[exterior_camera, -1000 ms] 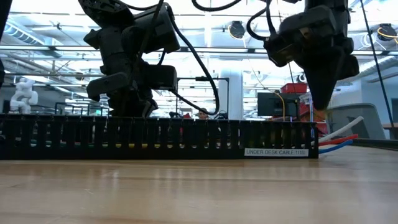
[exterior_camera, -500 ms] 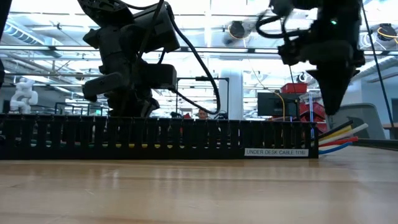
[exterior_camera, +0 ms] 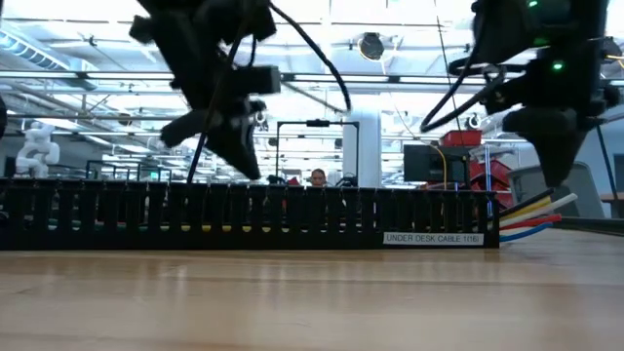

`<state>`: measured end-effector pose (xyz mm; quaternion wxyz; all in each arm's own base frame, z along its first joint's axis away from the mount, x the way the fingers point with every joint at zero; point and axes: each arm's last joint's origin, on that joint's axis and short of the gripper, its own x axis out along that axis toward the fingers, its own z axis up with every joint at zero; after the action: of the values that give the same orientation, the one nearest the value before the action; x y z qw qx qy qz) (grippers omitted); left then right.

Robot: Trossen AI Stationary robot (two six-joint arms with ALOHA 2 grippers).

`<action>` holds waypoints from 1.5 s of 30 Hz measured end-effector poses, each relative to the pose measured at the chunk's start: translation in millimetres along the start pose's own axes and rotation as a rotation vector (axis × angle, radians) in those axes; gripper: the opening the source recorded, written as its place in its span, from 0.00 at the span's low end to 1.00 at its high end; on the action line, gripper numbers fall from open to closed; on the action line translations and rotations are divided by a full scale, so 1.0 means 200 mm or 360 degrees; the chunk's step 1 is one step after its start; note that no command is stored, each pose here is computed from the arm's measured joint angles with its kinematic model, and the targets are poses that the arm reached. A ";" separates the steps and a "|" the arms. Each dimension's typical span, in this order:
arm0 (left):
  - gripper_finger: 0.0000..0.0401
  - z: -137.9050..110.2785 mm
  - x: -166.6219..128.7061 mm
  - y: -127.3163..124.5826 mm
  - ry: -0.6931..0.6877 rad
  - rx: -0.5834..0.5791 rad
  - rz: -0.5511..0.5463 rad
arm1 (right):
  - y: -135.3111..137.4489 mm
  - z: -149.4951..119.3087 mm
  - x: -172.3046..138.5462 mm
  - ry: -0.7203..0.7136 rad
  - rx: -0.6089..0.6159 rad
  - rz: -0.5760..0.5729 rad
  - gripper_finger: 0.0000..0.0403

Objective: Ziptie cables
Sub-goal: Close the cable duct

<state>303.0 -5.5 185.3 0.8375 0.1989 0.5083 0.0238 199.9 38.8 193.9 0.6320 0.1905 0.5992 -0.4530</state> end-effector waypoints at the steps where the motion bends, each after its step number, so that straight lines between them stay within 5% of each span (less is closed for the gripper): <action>1: 0.00 -0.01 -0.03 0.04 0.0006 -0.0007 0.0077 | -0.02 -0.01 0.01 -0.0009 0.0026 0.0034 0.35; 4: 0.00 -0.03 -0.11 0.17 0.0024 -0.0138 0.0143 | -0.10 -0.04 0.03 -0.0049 0.0132 0.0163 0.36; 8: 0.03 -0.10 -0.32 0.24 0.0057 -0.0501 -0.0253 | -0.20 -0.08 0.06 -0.0143 0.0261 0.0453 0.40; 12: 0.11 -0.13 -0.51 0.16 0.0068 -0.0933 -0.0695 | -0.25 -0.11 0.11 -0.0204 0.0341 0.0734 0.46; 15: 0.18 -0.16 -0.62 0.02 0.0105 -0.0975 -0.0800 | -0.25 -0.13 0.14 -0.0189 0.0341 0.0878 0.51; 21: 0.31 -0.13 -0.65 -0.26 0.0141 -0.0923 -0.0725 | -0.22 -0.13 0.15 -0.0189 0.0265 0.0989 0.59; 27: 0.41 -0.17 -0.50 -0.44 0.0342 -0.0911 -0.0560 | -0.22 -0.13 0.16 -0.0232 0.0218 0.0944 0.61; 39: 0.43 -0.15 -0.29 -0.55 0.0490 -0.0943 -0.0467 | -0.22 -0.13 0.16 -0.0249 0.0228 0.0954 0.60; 45: 0.43 -0.17 -0.17 -0.60 0.0614 -0.0796 -0.0415 | -0.22 -0.13 0.16 -0.0244 0.0239 0.0957 0.60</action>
<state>237.6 -114.4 157.6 0.7447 -0.0877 0.6570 0.0776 146.7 25.3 172.2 0.7651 0.3706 0.4315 -0.3018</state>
